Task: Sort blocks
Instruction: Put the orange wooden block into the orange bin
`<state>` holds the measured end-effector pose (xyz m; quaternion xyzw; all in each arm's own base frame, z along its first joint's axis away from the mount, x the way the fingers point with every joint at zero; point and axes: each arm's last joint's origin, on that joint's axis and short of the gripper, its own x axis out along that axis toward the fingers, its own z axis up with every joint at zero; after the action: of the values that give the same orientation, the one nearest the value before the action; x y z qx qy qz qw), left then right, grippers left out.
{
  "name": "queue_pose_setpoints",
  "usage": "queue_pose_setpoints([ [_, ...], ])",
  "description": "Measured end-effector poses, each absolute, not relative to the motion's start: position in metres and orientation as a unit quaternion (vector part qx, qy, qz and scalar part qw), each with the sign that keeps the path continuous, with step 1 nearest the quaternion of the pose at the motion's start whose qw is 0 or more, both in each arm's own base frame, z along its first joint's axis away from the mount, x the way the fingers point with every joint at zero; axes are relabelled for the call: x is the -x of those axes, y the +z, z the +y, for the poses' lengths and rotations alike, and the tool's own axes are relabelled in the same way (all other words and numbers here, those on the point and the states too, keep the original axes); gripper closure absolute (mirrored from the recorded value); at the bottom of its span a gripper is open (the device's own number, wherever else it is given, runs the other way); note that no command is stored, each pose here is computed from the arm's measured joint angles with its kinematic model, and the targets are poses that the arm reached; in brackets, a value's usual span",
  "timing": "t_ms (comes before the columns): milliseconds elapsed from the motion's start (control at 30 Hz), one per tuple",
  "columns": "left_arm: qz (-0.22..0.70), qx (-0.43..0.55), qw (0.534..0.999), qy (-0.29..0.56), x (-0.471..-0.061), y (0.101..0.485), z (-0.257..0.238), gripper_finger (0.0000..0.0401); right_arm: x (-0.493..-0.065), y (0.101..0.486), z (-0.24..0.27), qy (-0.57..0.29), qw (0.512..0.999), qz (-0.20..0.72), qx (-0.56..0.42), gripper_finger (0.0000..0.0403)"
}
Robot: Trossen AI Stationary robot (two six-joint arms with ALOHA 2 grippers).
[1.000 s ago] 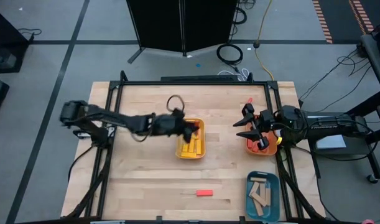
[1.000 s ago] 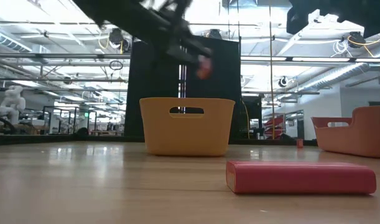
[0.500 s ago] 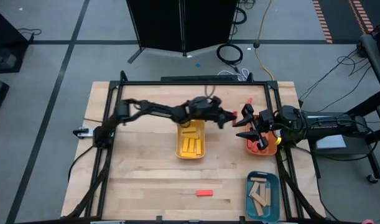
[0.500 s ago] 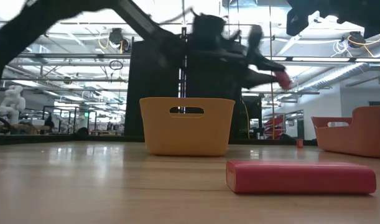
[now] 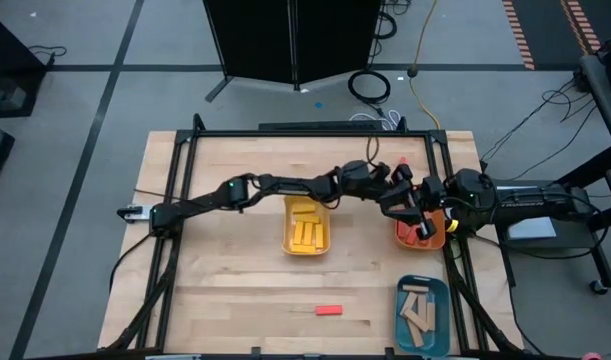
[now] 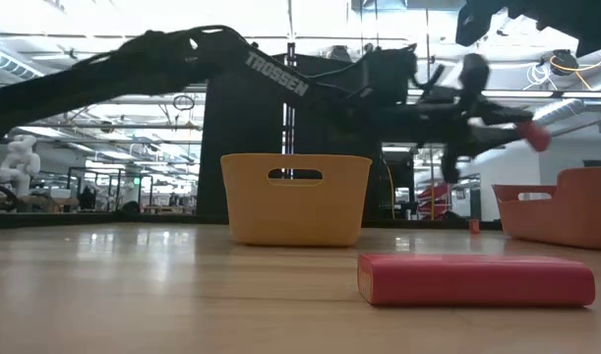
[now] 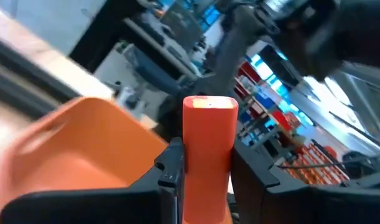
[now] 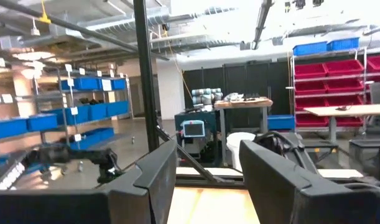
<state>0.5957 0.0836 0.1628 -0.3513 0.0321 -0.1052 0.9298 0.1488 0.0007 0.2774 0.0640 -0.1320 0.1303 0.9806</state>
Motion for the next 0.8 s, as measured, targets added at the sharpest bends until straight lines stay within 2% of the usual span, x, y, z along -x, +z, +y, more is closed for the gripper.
queue_pose_setpoints([
  [200, 0.032, 0.317, 0.943, -0.096, -0.605, 0.153, 0.069, 0.0323, -0.149, 0.275, 0.001, 0.135, 0.979, -0.114, -0.104, 0.0234],
  [367, 0.048, 0.315, 0.946, -0.06, -0.606, 0.143, 0.073, 0.0323, -0.149, 0.275, 0.001, 0.136, 0.979, -0.118, -0.096, 0.0234],
  [667, 0.046, 0.255, 0.963, -0.068, -0.607, 0.144, 0.068, 0.0323, -0.149, 0.275, 0.001, 0.13, 0.982, -0.117, -0.073, 0.0234],
  [800, 0.055, 0.233, 0.968, -0.073, -0.607, 0.142, 0.064, 0.0303, -0.149, 0.275, 0.001, 0.13, 0.982, -0.117, -0.073, 0.0234],
])
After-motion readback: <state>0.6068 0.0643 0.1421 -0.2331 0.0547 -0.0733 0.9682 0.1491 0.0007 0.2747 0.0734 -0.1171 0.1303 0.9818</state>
